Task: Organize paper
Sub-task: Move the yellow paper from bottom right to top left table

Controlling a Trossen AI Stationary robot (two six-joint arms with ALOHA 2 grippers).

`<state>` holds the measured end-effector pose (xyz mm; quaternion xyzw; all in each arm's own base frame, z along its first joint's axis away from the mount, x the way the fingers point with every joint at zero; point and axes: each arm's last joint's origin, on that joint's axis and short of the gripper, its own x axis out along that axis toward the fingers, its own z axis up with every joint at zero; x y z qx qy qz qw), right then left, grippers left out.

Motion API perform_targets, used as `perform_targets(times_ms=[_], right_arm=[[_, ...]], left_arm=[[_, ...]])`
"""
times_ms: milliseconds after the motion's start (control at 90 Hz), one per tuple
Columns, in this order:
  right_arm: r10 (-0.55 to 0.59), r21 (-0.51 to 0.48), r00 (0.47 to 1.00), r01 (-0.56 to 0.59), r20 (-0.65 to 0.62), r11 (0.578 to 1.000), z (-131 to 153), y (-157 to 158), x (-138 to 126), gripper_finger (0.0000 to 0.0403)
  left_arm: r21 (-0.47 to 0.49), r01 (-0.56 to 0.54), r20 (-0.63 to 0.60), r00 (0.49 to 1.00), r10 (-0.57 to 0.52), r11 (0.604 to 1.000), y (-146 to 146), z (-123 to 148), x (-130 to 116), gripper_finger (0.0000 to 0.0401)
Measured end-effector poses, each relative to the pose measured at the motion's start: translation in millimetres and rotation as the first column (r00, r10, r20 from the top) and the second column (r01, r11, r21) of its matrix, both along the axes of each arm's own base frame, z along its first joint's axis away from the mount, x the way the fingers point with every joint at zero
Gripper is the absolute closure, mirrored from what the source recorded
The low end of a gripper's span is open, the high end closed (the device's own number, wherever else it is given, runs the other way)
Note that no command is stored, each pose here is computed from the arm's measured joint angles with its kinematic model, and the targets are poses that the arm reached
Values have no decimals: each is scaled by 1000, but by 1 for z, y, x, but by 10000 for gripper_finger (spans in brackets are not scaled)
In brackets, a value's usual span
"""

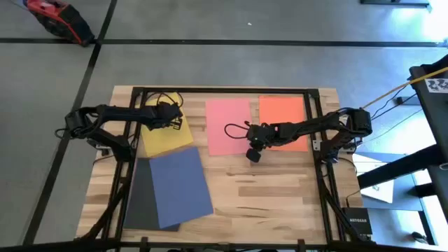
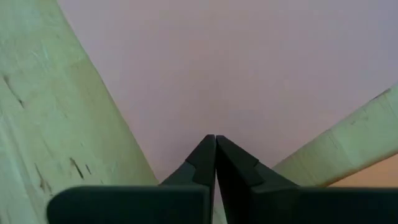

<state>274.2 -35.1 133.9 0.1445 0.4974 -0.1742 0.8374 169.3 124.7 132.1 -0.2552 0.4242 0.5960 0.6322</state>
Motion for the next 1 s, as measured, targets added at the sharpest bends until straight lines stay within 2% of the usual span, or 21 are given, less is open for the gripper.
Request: perform_targets(times_ms=[189, 400, 767, 1000], right_arm=[[0, -2, 1000, 0, 6, 1000, 0, 0, 1, 403], [0, -3, 1000, 0, 15, 1000, 1, 0, 1, 403], [1, -5, 1000, -1, 23, 1000, 1, 0, 2, 403], [0, -5, 1000, 0, 22, 1000, 1, 0, 2, 403]], left_arm=[[-2, 48, 41, 998, -48, 999, 1, -4, 2, 401], [41, 122, 86, 988, -125, 992, 4, -6, 9, 401], [56, 242, 35, 969, -244, 969, 8, -14, 18, 401], [110, 204, 53, 976, -211, 973, 8, -1, 29, 401]])
